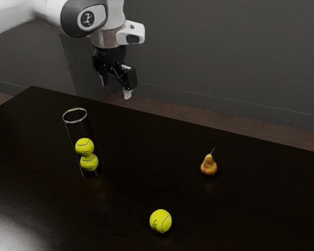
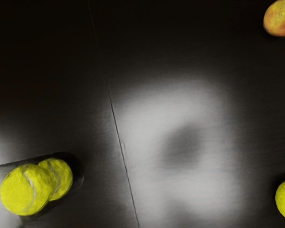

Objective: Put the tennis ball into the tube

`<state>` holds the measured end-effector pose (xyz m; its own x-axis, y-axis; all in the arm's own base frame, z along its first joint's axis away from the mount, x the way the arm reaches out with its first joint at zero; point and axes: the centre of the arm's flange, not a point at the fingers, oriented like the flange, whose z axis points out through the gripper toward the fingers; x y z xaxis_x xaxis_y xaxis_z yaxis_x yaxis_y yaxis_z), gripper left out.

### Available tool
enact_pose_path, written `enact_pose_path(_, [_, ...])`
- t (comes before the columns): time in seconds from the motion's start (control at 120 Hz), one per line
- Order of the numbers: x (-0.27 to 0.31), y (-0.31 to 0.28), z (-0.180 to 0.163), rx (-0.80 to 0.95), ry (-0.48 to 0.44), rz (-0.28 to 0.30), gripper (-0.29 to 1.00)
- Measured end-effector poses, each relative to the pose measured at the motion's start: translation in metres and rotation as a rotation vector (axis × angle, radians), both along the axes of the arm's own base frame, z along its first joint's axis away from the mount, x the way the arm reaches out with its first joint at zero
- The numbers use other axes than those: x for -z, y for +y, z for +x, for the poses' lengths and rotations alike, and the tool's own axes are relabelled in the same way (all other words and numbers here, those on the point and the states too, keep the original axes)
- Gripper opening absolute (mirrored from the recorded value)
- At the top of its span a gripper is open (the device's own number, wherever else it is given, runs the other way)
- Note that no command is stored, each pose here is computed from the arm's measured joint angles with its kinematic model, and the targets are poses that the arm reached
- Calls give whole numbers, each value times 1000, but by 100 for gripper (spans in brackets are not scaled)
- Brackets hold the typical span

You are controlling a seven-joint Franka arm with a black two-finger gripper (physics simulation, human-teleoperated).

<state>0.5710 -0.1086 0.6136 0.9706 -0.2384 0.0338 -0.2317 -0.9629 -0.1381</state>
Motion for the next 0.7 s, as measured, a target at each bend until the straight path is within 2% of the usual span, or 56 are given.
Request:
enact_pose_path(0.117, [2,10,6,-7,-8,-7,70])
enact_pose_path(0.208, [14,28,18,-19,-10,25,70])
enact_pose_path(0.433, [82,-27,39,97,26,54,70])
enact_pose_path(0.517, [118,-45,48,120,51,45,70])
enact_pose_path(0.592, [147,-54,56,122,73,13,70])
enact_pose_path(0.7, [161,-54,58,118,71,-11,70])
